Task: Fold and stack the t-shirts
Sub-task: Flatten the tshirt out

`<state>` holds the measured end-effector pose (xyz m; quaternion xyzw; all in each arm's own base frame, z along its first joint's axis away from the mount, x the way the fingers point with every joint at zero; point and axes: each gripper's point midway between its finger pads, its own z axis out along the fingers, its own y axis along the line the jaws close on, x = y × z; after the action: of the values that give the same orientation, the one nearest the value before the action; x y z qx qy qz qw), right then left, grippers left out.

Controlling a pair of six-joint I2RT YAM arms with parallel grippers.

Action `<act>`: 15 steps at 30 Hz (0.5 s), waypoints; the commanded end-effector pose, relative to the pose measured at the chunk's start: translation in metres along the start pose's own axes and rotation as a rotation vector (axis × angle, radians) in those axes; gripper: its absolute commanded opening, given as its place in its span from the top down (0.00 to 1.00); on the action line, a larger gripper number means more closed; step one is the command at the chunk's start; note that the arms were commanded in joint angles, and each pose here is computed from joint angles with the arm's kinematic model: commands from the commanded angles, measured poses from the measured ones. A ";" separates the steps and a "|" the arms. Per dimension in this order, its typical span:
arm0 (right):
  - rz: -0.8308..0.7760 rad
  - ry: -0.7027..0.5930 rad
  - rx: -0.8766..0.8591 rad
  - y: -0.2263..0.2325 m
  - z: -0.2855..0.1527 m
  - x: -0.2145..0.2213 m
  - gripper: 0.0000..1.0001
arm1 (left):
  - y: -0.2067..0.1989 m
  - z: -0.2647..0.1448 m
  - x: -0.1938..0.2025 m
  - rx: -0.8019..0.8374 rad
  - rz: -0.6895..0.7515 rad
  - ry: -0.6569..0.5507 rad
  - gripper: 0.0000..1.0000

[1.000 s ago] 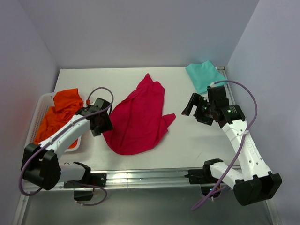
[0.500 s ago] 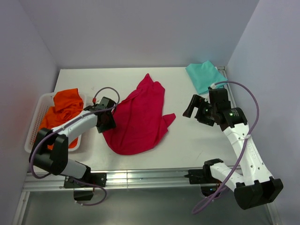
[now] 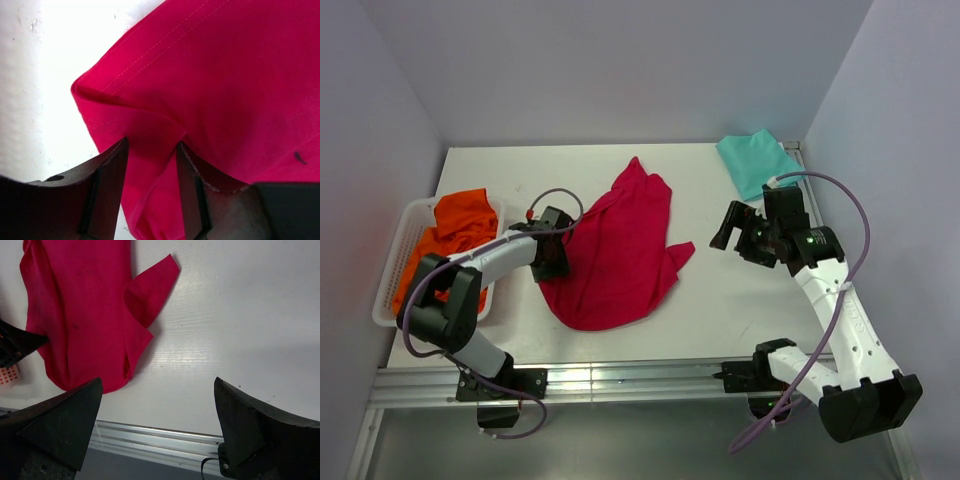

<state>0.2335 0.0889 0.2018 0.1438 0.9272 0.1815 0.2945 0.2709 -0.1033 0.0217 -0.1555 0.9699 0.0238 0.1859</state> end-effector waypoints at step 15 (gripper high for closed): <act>-0.003 0.013 -0.049 0.008 0.016 0.000 0.01 | -0.008 -0.002 -0.015 -0.004 -0.002 -0.028 1.00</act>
<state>0.2387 0.0912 0.1940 0.1414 0.9303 0.1818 0.2856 0.2757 -0.1052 0.0189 -0.1522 0.9708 0.0266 0.1836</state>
